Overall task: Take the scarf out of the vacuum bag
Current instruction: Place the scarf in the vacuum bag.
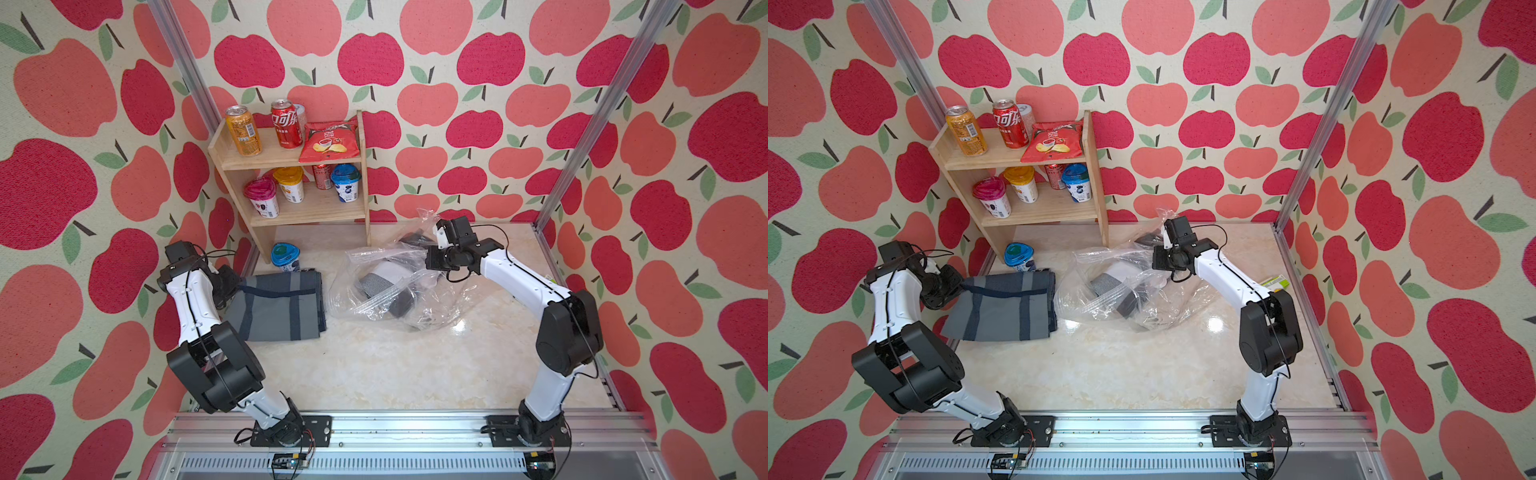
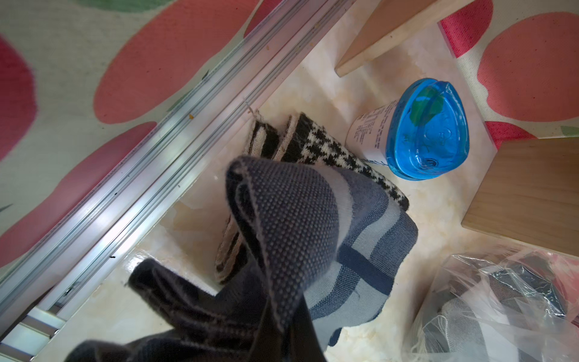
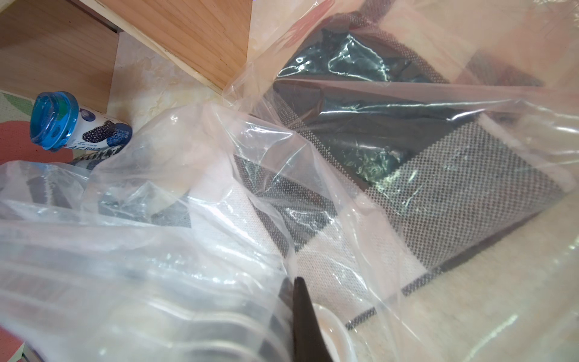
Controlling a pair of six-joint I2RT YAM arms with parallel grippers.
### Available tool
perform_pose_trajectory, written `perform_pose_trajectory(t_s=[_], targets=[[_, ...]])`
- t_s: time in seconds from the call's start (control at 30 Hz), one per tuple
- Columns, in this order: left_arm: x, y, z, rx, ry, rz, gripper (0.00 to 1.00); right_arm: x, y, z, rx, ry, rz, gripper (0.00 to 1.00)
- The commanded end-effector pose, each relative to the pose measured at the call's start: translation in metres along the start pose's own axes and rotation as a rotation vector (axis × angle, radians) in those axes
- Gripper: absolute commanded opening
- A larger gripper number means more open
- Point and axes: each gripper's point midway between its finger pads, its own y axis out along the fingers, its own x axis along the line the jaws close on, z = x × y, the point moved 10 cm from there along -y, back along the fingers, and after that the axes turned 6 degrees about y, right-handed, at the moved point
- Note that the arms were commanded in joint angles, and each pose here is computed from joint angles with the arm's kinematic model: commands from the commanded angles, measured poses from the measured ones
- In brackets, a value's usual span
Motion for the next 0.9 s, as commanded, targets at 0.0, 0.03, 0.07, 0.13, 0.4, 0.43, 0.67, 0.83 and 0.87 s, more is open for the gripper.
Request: perform_pose_trajectory(t_s=[0.0,0.03,0.07,0.13,0.4,0.43,0.67,0.83,0.87], targets=[[0.001,0.01,-0.005,-0.021,-0.005,0.02,0.0,0.003,-0.017,-0.002,-0.027,-0.041,0.006,0.0],[-0.001,0.011,-0.005,-0.016,-0.002,0.029,0.07,0.007,-0.019,-0.001,-0.031,-0.058,0.001,0.0],[-0.002,0.012,-0.003,-0.019,0.006,0.034,0.22,0.01,-0.02,0.001,-0.03,-0.075,-0.011,0.0],[-0.009,0.006,0.0,-0.043,0.023,0.057,0.6,0.021,-0.023,0.004,-0.032,-0.122,-0.061,0.0],[-0.045,-0.032,0.012,-0.121,0.098,0.193,0.97,0.05,-0.028,0.018,-0.029,-0.259,-0.17,0.0],[-0.052,-0.04,0.016,-0.138,0.116,0.204,0.97,0.052,-0.027,0.021,-0.021,-0.273,-0.182,0.0],[-0.099,-0.095,0.095,-0.263,0.173,0.454,0.98,0.065,-0.033,0.037,-0.007,-0.374,-0.274,0.0],[-0.111,-0.121,0.161,-0.223,0.198,0.691,0.98,0.074,-0.038,0.049,0.009,-0.447,-0.32,0.0],[-0.112,-0.123,0.17,-0.205,0.202,0.741,0.98,0.075,-0.038,0.051,0.014,-0.459,-0.322,0.0]])
